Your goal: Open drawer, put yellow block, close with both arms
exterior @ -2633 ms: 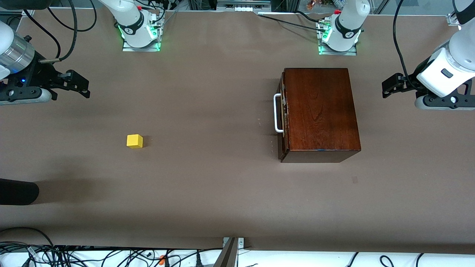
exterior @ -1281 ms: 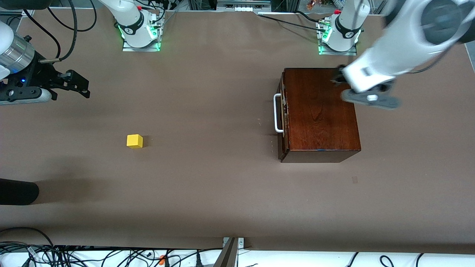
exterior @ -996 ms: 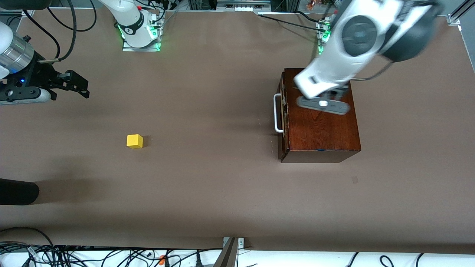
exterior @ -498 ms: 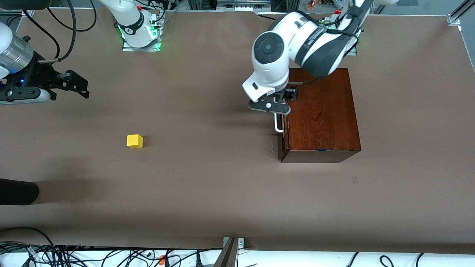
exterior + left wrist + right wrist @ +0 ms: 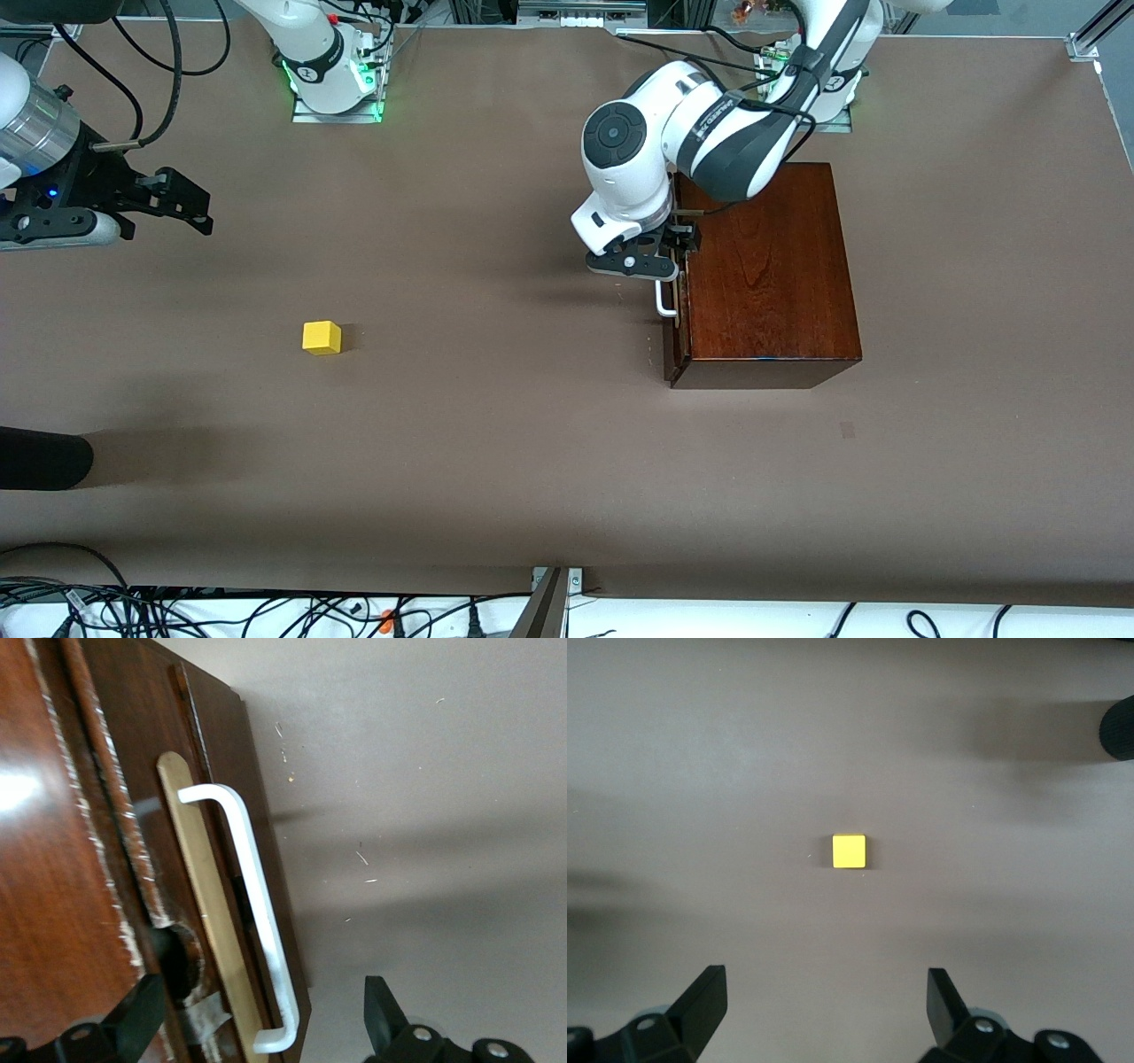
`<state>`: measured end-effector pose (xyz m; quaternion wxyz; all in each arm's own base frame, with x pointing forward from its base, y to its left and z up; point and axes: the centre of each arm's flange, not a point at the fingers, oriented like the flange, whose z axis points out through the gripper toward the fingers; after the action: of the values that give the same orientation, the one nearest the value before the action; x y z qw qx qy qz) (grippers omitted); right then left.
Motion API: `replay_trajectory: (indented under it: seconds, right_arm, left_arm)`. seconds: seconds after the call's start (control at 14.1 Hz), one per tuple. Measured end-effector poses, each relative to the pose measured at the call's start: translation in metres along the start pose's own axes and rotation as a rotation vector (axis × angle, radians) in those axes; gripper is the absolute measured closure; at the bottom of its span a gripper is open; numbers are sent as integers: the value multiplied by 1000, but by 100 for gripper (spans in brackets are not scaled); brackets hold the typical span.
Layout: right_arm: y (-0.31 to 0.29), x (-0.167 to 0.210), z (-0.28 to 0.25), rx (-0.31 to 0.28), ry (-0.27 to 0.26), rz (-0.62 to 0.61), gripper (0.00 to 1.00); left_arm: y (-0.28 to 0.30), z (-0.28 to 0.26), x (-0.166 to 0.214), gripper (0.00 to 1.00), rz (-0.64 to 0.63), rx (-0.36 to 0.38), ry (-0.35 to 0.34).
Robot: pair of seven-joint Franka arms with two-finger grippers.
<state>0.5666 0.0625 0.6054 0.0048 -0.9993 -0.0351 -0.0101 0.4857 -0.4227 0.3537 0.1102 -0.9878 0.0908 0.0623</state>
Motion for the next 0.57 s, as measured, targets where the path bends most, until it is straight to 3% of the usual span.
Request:
replay_trajectory:
  seconds: [0.57]
  right_arm:
    - [19, 1, 1, -2, -1, 34, 0]
  left_arm:
    - [24, 31, -4, 0, -42, 65, 29]
